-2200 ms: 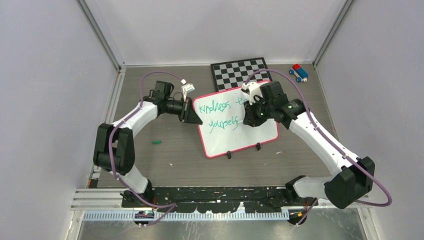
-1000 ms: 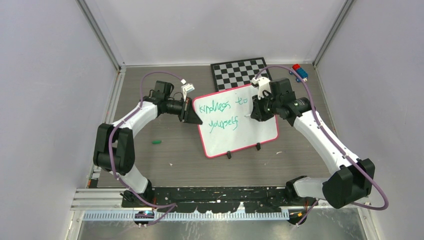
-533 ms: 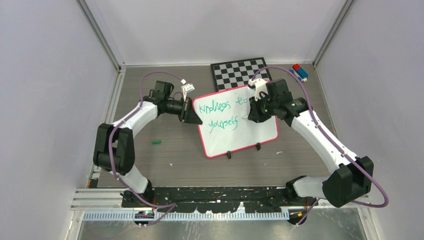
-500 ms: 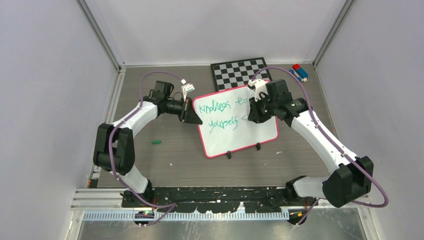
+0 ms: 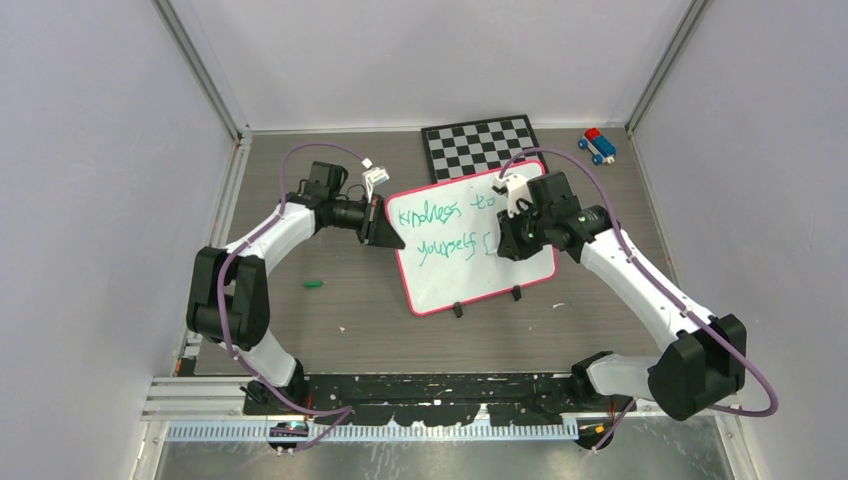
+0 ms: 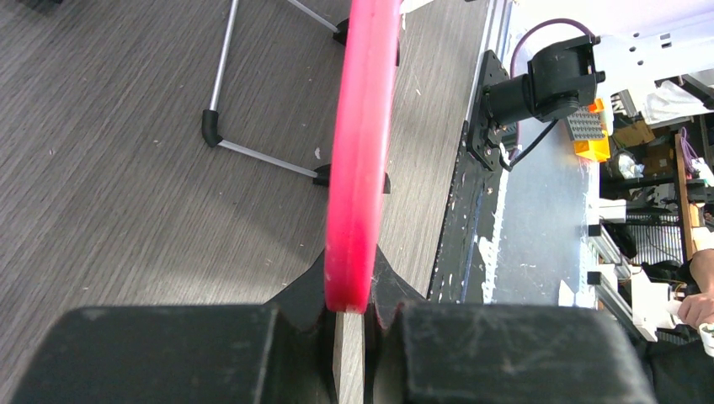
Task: Write a sentence on the whiteboard
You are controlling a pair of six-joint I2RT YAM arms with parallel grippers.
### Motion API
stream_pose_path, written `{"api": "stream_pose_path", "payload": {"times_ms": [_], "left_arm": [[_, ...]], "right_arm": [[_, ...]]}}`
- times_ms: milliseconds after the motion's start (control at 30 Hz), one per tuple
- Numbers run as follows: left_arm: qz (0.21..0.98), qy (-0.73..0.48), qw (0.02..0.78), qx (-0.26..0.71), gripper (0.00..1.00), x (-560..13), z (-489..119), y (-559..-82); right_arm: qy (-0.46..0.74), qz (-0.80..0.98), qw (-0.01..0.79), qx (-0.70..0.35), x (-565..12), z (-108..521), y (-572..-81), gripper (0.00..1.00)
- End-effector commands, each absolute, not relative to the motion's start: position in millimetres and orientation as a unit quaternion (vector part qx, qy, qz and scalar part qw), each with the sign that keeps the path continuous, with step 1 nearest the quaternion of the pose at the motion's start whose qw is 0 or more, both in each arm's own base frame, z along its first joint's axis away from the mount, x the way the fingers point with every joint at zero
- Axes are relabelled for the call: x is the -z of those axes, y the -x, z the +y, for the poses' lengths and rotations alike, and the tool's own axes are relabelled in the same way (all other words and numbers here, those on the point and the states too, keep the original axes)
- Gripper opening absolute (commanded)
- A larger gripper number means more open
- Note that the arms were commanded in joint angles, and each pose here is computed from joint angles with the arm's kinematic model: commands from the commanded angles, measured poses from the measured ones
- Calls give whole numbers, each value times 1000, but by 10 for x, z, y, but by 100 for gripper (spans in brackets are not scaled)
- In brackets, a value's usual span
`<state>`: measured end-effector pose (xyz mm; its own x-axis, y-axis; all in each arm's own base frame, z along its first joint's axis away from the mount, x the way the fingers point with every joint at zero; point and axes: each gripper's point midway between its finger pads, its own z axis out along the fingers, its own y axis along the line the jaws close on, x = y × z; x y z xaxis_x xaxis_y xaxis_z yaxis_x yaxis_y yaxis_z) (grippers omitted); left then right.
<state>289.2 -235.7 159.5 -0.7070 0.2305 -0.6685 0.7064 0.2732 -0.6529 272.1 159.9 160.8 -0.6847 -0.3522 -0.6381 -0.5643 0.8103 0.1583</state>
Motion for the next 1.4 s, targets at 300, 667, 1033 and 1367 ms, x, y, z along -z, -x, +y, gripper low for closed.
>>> {"api": "stream_pose_path", "payload": {"times_ms": [300, 667, 1033, 1367], "left_arm": [[766, -313, 232, 511, 0, -1554, -2364, -2920], [766, -313, 232, 511, 0, -1552, -2362, -2915], [768, -315, 231, 508, 0, -1536, -2355, -2914], [768, -314, 230, 508, 0, -1525, -2357, -2926]], "right_arm": [[288, 874, 343, -188, -1919, 1824, -2780, 0], [273, 876, 366, -154, -1941, 1743, -2946, 0], [256, 882, 376, -123, -1950, 1512, -2998, 0], [259, 874, 358, -202, -2204, 1569, -2711, 0]]}}
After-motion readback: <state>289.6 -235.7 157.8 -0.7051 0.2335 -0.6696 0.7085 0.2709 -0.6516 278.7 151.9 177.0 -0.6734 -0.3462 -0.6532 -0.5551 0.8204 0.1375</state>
